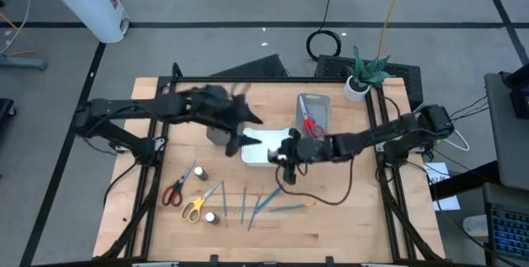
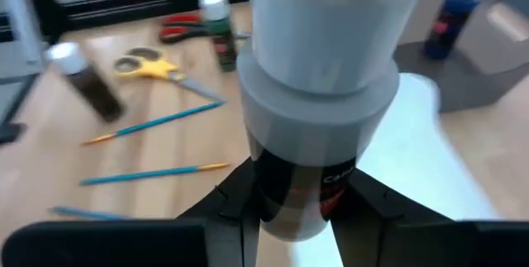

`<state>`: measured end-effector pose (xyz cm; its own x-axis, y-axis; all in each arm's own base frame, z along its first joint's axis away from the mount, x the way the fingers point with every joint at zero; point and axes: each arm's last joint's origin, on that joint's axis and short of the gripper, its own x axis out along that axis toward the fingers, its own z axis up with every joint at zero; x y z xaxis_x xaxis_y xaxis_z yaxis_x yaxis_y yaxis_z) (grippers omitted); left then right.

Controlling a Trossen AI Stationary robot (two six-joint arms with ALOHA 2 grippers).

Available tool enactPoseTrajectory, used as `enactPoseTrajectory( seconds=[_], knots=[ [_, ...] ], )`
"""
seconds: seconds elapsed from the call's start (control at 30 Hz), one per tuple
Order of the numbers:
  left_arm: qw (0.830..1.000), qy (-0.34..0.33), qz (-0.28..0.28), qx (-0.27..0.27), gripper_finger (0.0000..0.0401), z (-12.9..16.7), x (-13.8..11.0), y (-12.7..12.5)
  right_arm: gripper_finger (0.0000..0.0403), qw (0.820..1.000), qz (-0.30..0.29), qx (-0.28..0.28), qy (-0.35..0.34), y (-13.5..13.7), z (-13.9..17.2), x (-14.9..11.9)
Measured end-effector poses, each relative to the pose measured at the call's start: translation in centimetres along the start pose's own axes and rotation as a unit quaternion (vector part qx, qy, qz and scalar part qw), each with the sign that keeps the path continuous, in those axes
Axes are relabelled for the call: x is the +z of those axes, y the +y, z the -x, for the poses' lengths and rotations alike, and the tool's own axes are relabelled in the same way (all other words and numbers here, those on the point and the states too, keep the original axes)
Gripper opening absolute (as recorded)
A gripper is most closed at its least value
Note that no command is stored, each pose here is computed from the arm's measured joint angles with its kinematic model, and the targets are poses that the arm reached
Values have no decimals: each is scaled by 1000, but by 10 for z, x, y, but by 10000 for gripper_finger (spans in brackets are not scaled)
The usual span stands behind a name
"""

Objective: Pick & Place Paint Supplies
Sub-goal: Put the gray paint bottle into the black bin

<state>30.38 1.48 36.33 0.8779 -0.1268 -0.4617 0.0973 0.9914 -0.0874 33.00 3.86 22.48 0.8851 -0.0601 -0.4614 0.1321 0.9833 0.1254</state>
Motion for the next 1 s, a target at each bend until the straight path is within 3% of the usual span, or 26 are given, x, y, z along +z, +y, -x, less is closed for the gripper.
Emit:
enactPoseTrajectory(
  seconds=[0.17, 0.3, 0.5, 0.8, 1.0],
  knots=[
    [999, 34, -11, 0, 308, -29, -7, 3, 100, 999, 33, -32, 10, -21, -6, 0],
    [998, 56, -6, 35, 308, -41, -13, 8, 100, 998, 43, -38, 4, -27, -6, 2],
    [996, 79, 0, 49, 308, -54, -21, 10, 100, 999, 46, -17, -5, -20, -7, 3],
    [995, 92, 14, 29, 307, -64, -26, -2, 100, 999, 49, -8, -5, -13, -11, -1],
    [995, 96, 11, 16, 281, -68, -27, -10, 100, 998, 66, -5, -2, -11, -11, -2]
  ],
)
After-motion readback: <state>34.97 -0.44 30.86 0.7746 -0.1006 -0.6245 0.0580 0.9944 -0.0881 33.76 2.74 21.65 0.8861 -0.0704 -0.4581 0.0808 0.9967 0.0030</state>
